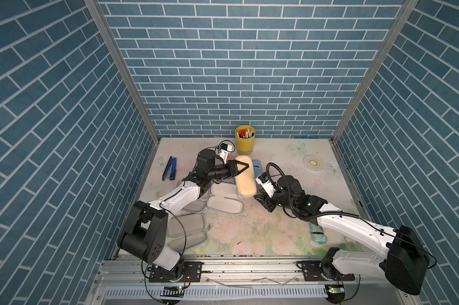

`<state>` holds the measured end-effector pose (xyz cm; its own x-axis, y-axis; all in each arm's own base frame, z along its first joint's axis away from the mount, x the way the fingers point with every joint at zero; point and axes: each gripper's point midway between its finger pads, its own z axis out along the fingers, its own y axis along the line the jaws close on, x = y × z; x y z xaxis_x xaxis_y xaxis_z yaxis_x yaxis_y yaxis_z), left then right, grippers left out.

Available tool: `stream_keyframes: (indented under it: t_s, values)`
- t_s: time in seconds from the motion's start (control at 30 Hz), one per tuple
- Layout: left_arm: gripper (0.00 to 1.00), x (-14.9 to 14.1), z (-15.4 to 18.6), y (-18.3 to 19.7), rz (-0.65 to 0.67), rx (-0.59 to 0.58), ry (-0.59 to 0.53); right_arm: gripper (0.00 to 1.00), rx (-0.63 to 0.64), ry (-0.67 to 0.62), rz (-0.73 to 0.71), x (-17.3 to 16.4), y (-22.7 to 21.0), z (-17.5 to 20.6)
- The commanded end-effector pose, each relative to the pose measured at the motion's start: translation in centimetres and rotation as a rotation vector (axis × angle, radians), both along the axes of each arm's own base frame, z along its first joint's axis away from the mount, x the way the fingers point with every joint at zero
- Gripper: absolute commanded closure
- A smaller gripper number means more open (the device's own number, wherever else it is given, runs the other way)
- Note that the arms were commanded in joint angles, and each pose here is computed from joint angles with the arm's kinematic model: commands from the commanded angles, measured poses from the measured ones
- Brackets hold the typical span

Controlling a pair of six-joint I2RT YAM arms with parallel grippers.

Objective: Put umbrellas into zippered umbrella sleeves
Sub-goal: Zip the zipper on the umbrella sleeve.

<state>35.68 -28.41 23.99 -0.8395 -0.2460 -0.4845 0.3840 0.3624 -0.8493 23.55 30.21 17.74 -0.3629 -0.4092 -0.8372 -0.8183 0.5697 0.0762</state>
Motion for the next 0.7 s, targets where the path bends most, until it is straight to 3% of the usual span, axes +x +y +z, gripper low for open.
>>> stream_keyframes:
  t_s: [0.0,0.5,0.6,0.67]
  values:
    - [0.72,0.2,3.6,-0.2,0.008,-0.05,-0.102,0.59,0.013,-0.086,0.021,0.7,1.2,1.9]
    - [0.75,0.6,3.7,0.0,0.023,-0.068,-0.089,0.95,0.031,-0.194,0.006,1.2,0.9,3.0]
    - [0.8,1.7,3.9,1.0,0.081,-0.073,-0.095,1.0,-0.018,-0.187,0.069,-0.4,1.2,2.1]
    - [0.89,3.1,3.9,2.4,0.163,-0.085,-0.093,1.0,-0.062,-0.183,0.097,-1.2,1.3,1.2]
